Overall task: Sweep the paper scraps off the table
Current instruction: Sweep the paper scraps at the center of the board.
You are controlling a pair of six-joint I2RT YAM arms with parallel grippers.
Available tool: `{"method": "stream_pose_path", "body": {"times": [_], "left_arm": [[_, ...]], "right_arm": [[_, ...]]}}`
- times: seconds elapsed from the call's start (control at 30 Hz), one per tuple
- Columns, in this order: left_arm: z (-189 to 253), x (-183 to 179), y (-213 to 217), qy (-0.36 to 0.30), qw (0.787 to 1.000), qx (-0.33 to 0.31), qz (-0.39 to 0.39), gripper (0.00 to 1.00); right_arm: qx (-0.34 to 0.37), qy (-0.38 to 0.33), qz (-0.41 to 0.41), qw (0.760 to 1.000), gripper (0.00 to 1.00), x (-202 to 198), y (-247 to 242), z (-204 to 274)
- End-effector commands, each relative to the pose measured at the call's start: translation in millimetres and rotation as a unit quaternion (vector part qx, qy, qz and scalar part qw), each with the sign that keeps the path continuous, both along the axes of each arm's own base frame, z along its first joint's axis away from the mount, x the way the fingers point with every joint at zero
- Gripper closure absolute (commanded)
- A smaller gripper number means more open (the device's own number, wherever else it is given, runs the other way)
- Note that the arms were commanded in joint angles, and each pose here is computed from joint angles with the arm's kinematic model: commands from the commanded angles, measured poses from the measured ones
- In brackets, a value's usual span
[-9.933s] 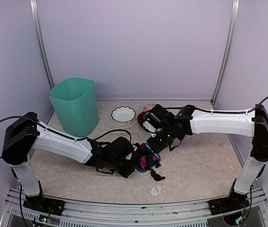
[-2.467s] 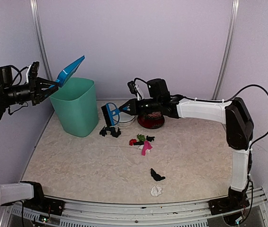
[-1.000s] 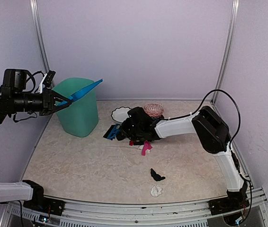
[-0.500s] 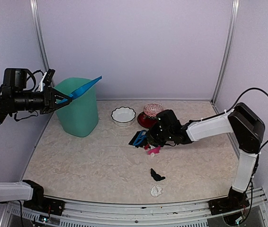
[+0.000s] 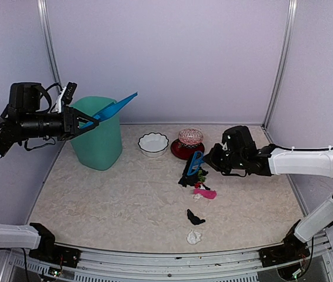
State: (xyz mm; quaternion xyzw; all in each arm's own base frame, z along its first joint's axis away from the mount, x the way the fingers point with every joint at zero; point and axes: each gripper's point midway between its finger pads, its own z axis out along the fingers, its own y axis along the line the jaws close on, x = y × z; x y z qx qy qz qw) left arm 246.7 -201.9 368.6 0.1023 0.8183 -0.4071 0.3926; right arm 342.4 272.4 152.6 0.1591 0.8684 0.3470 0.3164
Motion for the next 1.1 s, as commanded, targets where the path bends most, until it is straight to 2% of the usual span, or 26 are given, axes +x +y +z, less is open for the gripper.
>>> {"method": "stream_pose_path", "body": {"times": [0.0,0.33,0.43,0.57,0.83,1.07], "left_arm": [[20,3,-15,-0.041,0.999,-0.008,0.005,1.00],[22,-8,-60,-0.059,0.998,0.010,-0.027,1.00],[18,-12,-73,-0.061,0.997,0.021,-0.038,1.00],[6,-23,-92,-0.067,0.995,0.046,-0.058,1.00],[-45,-62,-130,-0.072,0.983,0.137,-0.101,1.00],[-111,-107,-140,-0.055,0.964,0.218,-0.143,1.00]], "right_arm": [[-0.034,-0.049,0.050,0.997,1.00,-12,-8,35],[-0.118,-0.112,0.133,0.978,1.00,-45,-32,67],[-0.144,-0.116,0.162,0.969,1.00,-58,-39,62],[-0.200,-0.100,0.151,0.963,1.00,-63,-63,48],[-0.282,-0.104,0.141,0.943,1.00,-59,-93,42],[-0.325,-0.115,0.158,0.926,1.00,-52,-98,39]]}}
